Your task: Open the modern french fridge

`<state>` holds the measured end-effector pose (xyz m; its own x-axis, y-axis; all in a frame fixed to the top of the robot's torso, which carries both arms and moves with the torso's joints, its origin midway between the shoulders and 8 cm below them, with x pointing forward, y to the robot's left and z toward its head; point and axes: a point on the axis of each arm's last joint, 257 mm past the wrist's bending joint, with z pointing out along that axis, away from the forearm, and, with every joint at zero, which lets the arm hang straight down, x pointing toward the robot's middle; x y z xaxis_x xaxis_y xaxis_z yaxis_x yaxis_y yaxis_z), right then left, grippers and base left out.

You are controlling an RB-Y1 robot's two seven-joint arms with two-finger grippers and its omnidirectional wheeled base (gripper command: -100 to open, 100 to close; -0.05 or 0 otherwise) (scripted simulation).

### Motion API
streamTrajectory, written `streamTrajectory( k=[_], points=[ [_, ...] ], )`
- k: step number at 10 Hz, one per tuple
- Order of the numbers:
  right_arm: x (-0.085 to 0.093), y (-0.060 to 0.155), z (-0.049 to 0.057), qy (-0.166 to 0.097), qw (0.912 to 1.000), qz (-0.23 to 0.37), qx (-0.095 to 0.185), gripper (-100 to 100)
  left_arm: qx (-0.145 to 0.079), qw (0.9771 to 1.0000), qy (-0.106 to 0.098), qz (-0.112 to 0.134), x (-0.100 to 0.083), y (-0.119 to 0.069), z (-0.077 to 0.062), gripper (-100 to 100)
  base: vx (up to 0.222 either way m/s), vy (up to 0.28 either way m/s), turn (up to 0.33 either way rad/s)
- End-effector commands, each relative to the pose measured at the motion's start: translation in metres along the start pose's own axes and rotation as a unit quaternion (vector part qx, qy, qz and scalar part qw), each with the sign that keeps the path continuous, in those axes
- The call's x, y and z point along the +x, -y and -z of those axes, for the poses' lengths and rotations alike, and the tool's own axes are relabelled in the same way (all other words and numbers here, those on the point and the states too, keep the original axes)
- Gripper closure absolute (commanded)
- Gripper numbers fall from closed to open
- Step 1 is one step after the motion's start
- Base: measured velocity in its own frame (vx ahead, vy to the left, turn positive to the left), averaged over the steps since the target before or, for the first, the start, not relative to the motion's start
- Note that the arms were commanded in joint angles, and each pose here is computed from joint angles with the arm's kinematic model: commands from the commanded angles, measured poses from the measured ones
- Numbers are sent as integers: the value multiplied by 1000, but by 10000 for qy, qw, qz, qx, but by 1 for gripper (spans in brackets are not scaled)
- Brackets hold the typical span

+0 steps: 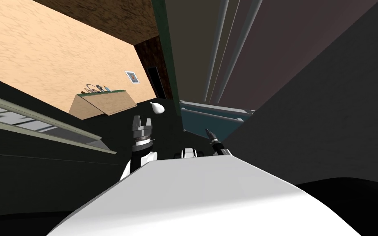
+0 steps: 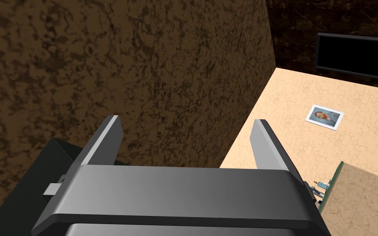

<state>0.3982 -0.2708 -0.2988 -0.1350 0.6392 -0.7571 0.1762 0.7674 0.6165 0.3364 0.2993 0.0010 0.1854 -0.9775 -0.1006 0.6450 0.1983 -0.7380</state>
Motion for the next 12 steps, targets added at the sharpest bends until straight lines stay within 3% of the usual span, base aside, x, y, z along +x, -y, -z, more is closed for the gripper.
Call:
streamTrajectory(
  k=[1,2,4,7,9,10,11,12],
  points=[
    [14,30,1,-160,9979,415,474,-100,0,10000,0,1,0,0,0,0,59,27,81],
    [27,47,2,-301,9949,636,717,-100,0,10000,0,0,0,0,0,0,68,30,112],
    [25,56,3,-292,9924,811,882,-100,0,10000,0,0,0,0,0,0,48,22,31],
    [43,96,10,-527,9771,1453,1466,-100,0,10000,0,0,0,0,0,0,64,17,124],
    [39,105,14,-500,9715,1615,1664,-100,0,10000,0,0,0,0,0,0,46,18,19],
    [46,121,18,-602,9620,1901,1867,-100,0,10000,0,0,0,0,0,0,46,15,121],
    [42,126,19,-573,9577,2020,1969,-100,0,10000,0,0,0,0,0,0,54,16,97],
    [41,128,21,-572,9564,2021,2031,-100,0,10000,0,0,0,0,0,0,29,9,1]
  ],
)
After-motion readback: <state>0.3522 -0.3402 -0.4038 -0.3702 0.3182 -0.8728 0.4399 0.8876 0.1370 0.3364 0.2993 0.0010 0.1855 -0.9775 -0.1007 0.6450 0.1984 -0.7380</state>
